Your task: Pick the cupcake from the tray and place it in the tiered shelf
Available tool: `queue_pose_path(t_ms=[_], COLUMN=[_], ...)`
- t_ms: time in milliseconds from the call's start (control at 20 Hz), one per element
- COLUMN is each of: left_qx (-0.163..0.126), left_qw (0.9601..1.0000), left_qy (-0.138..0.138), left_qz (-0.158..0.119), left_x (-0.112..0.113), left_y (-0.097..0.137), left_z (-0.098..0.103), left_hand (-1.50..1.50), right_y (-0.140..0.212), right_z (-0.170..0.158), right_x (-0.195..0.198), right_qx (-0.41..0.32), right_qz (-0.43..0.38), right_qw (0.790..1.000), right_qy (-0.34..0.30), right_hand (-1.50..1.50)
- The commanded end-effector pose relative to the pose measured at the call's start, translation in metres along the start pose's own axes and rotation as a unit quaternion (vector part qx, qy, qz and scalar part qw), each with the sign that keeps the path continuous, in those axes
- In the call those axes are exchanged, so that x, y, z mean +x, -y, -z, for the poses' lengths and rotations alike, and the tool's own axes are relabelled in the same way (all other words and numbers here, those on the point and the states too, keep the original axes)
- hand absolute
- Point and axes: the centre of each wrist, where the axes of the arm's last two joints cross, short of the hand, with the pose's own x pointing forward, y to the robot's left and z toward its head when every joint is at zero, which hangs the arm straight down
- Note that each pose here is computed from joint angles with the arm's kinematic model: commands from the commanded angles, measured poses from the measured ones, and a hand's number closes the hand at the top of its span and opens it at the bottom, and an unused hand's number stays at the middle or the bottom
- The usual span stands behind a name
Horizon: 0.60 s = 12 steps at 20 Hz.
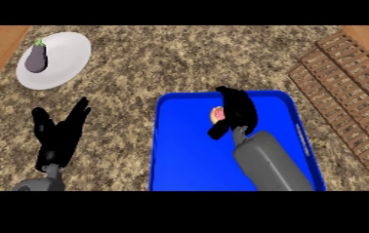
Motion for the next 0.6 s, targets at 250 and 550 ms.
queue_pose_path(t_ms=[250, 550], left_qx=[-0.005, -0.003], left_qw=[0.9995, 0.9997], left_qy=[-0.03, -0.024], left_qz=[-0.009, -0.003], left_x=[-0.006, -0.02], left_y=[-0.001, -0.001], left_z=[0.016, 0.003], left_hand=[0.0, 0.0], right_y=[-0.028, 0.001], right_z=[-0.005, 0.001], right_x=[0.015, 0.013], right_qx=[0.065, -0.024], right_qz=[-0.029, 0.066], right_qw=[0.996, 0.997], right_qy=[0.061, -0.02], right_hand=[1.5, 1.5])
